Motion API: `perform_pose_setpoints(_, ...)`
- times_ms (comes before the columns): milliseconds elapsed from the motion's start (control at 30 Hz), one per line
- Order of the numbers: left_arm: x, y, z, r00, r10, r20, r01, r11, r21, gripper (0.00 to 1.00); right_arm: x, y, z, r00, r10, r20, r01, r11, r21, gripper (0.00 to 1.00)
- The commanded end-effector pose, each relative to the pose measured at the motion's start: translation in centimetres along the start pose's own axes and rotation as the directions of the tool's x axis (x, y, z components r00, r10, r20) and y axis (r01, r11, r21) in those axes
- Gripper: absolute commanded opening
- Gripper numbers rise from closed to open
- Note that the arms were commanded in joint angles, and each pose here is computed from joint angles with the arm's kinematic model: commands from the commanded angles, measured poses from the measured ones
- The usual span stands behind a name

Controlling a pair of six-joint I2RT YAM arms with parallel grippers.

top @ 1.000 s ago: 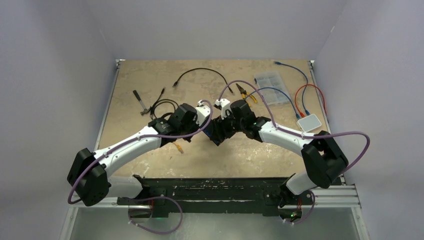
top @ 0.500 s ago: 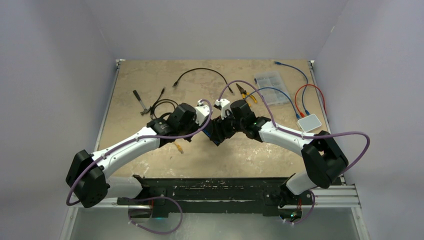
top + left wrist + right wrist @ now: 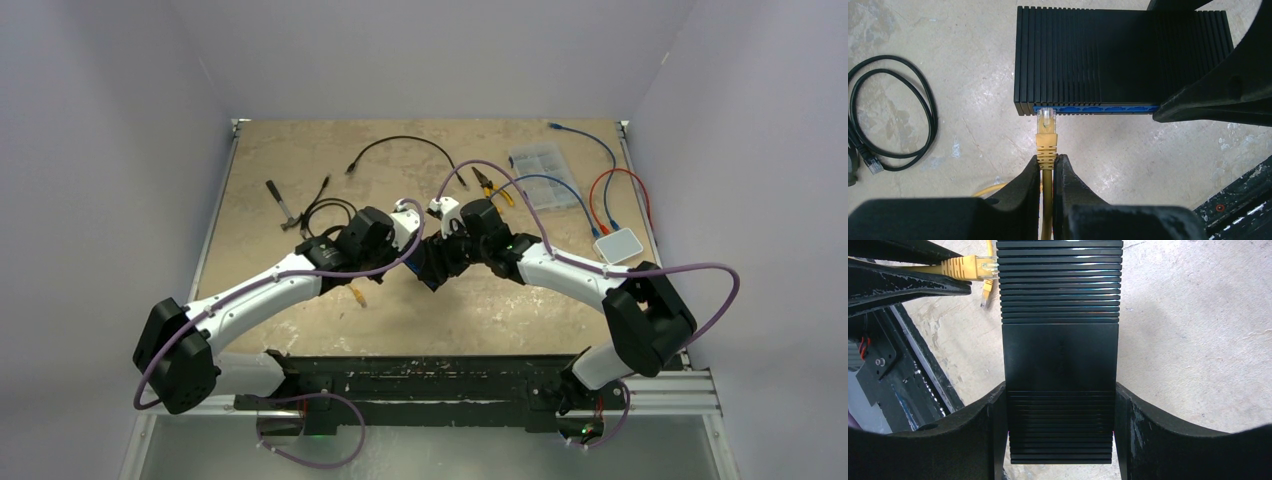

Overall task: Insert the plug into the switch port
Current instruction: Insert the connector into the switch port.

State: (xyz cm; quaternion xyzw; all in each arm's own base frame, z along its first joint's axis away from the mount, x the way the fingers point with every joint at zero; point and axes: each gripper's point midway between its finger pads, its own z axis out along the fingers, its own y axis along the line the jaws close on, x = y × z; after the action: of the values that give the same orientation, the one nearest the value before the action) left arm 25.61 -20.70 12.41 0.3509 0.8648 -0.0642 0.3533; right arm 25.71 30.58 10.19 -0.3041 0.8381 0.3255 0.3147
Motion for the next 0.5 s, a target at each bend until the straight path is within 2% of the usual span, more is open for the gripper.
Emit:
perform_pose_setpoints(0, -1.6, 0.6, -0.4, 0.999, -0.015, 0.039, 0.016, 0.999, -0.032, 0.0, -3.2, 1.9, -0.7, 0.994, -0.05, 0.099, 0.058, 0.995, -0.077, 0.0)
perform_pose_setpoints(300, -4.6, -0.1, -1.6, 0.984, -0.079, 0.159, 0.077, 0.997, 0.019, 0.0, -2.9, 3.5, -0.4, 0.986, -0.119, 0.116, 0.133, 0.984, -0.122, 0.0)
perform_pose_setpoints(467, -5.2, -0.7, -1.5, 0.982, -0.098, 0.164, 0.09, 0.994, 0.054, 0.0, -2.7, 5.0, -0.2, 0.974, -0.182, 0.135, 0.201, 0.968, -0.149, 0.0)
